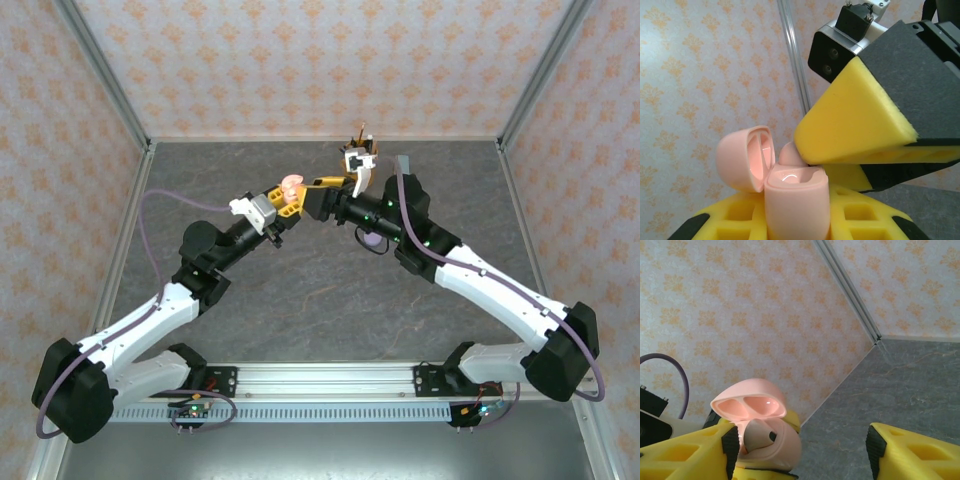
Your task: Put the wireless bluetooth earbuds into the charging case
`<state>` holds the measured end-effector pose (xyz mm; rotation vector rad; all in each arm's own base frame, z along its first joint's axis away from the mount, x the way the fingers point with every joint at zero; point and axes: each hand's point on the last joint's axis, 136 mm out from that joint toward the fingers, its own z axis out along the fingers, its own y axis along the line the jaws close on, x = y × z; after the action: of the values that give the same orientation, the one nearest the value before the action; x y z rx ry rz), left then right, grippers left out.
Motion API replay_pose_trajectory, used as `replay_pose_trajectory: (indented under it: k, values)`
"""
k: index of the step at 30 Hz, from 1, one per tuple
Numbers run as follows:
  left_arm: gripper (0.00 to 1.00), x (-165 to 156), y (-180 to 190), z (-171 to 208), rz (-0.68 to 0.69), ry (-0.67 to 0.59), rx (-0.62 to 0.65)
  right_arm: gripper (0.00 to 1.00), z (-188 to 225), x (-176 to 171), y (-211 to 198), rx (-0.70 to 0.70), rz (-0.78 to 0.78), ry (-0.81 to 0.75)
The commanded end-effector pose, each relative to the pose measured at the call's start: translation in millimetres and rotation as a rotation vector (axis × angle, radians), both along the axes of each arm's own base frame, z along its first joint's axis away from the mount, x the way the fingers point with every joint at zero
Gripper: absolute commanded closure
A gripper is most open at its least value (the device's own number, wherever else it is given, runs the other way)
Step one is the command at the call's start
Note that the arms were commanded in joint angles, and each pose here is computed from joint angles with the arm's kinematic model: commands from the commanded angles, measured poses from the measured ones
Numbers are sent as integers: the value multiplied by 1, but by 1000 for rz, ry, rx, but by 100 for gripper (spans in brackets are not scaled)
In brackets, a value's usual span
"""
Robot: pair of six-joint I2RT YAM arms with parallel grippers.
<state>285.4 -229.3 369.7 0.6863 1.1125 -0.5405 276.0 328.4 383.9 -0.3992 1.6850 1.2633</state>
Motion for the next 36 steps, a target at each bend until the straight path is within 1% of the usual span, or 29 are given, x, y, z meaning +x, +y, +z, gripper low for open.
replay_pose_trajectory:
  k: [1, 3, 13, 15, 18, 20, 21, 24, 26, 30, 36]
  values:
    - [100, -11, 4, 28, -4, -81, -61, 29, 31, -2, -5, 50, -6, -38]
    - [100, -11, 3, 26, -6, -75, -59, 27, 35, -2, -5, 59, -4, -41]
    - [100, -4, 2, 15, 4, -42, -54, 26, 65, -6, -7, 116, 19, -56]
    - [100, 0, 3, 12, 24, -32, -51, 26, 67, -6, -14, 115, -6, -53]
    - [100, 6, 10, 10, 77, -28, -55, 26, 56, 6, -33, 87, -110, -10]
    - [100, 12, 16, 10, 123, -26, -62, 26, 33, 20, -43, 53, -179, 58]
    - [100, 14, 19, 10, 143, -26, -64, 25, 30, 21, -54, 53, -218, 83]
    - [100, 20, 28, 12, 193, -27, -76, 24, -16, 39, -64, -30, -295, 210]
    - [100, 23, 35, 14, 222, -26, -89, 25, -53, 50, -58, -115, -308, 300]
    - [100, 29, 50, 21, 267, -21, -132, 28, -125, 70, -30, -285, -257, 454]
    - [100, 31, 73, 30, 332, -21, -172, 35, -234, 100, 14, -522, -152, 592]
